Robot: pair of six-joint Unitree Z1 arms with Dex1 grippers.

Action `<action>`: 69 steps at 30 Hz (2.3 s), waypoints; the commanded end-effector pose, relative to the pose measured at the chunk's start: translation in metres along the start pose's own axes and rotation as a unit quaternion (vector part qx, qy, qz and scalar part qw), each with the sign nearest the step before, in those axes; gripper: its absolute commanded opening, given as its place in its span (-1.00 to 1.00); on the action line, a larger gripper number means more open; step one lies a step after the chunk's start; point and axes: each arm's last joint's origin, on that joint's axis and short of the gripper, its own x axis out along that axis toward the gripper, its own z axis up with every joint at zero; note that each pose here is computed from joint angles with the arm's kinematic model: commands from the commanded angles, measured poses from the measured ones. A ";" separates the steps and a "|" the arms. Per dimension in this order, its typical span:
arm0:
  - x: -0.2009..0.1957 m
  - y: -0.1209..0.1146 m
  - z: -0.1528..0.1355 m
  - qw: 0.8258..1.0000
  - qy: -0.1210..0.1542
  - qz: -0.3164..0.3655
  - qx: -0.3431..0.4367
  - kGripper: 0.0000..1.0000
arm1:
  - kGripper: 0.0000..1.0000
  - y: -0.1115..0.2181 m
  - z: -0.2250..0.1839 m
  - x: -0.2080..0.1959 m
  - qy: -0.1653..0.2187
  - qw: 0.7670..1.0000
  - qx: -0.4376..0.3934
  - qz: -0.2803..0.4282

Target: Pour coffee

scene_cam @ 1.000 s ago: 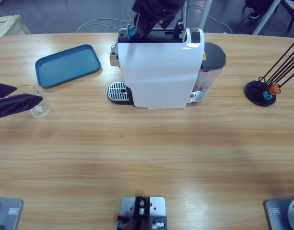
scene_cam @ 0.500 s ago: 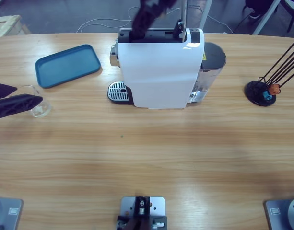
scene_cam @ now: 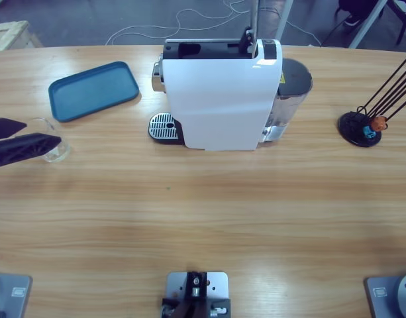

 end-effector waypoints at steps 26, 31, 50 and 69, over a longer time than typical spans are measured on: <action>0.005 0.001 -0.008 1.000 0.014 -0.003 0.005 0.98 | -1.00 0.094 -0.057 0.181 0.045 0.991 0.061 -0.112; 0.005 0.001 -0.008 1.000 0.014 -0.004 0.005 0.97 | -1.00 0.107 -0.061 0.208 0.060 0.991 0.059 -0.106; 0.005 0.001 -0.007 1.000 0.011 -0.003 0.005 1.00 | -1.00 0.159 -0.134 0.275 0.143 0.984 0.080 -0.070; 0.005 0.001 -0.007 1.000 0.012 0.000 0.005 1.00 | -1.00 0.184 -0.203 0.291 0.172 0.977 0.115 -0.060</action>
